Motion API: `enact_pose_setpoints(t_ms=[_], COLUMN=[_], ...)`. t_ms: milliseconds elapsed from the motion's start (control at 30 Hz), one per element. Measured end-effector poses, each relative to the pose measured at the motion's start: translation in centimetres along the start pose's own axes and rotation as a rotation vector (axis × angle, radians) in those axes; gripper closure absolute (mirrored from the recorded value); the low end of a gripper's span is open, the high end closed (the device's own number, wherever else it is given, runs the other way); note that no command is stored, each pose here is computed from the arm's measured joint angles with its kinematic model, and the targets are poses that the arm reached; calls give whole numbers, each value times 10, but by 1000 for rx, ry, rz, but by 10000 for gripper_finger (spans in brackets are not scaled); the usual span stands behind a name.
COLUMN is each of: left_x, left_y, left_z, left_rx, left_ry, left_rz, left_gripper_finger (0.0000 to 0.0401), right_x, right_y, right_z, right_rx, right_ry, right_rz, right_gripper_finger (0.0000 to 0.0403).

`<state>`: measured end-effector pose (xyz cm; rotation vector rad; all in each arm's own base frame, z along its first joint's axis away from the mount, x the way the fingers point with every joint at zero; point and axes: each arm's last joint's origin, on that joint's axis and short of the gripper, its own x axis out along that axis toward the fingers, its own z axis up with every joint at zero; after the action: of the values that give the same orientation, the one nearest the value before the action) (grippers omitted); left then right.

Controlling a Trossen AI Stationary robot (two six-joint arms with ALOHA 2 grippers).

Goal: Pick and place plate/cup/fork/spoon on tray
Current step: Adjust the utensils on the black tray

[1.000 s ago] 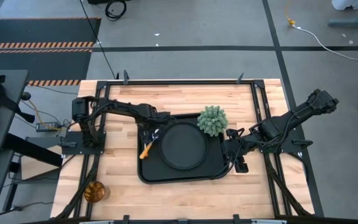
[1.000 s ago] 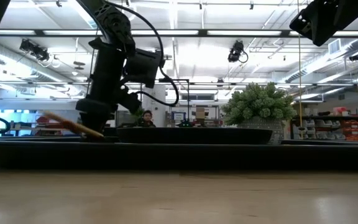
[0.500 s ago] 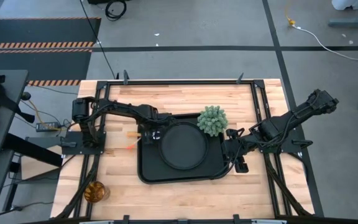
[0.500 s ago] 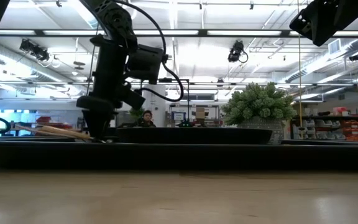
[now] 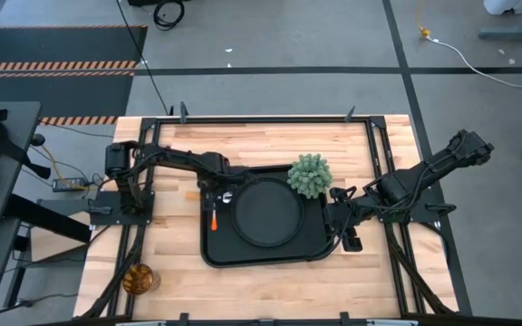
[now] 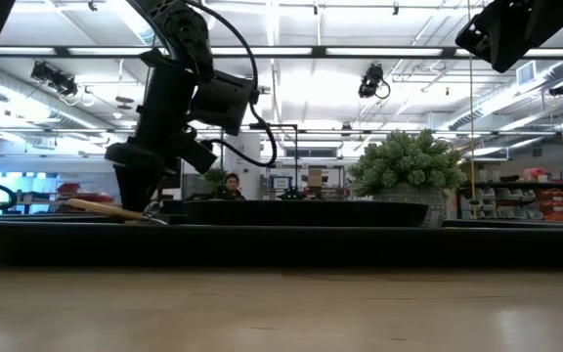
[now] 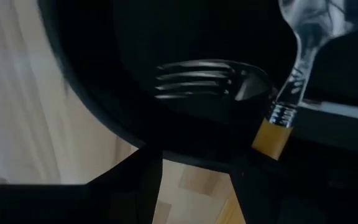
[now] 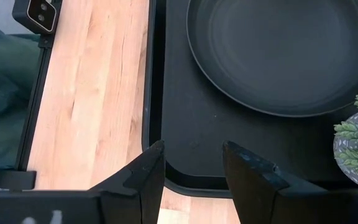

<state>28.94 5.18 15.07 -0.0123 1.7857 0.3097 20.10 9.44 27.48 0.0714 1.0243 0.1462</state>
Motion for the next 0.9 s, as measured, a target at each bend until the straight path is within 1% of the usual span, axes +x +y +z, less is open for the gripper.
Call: enact_pose_setpoints(t_ms=[133,367,467,533,667,733,800,900], left_x=[-1,-2,-4,-8,-22,-27,-30,-26], left_y=[-4,-5,-5,-4,-1,0,-1,-6], left_z=[-1,-3,-3,-3,-14,-21,-29,-43], left_rx=[8,3,3,0,-7,-3,7,30], left_ry=[13,23,30,16,-19,-32,-51,-39], left_rz=[-19,-19,-17,-19,-28,-63,-94,-93], left_gripper_finger=[218,217,207,192,154,140,133,135], right_x=[0,0,0,0,0,0,0,0], right_y=[0,0,0,0,0,0,0,0], right_z=[0,0,0,0,0,0,-1,-1], right_rx=[2,1,1,2,2,2,2,0], right_ry=[0,0,0,0,2,6,9,12], right_rz=[0,0,0,0,3,4,5,4], right_gripper_finger=[236,236,236,236,236,236,236,236])
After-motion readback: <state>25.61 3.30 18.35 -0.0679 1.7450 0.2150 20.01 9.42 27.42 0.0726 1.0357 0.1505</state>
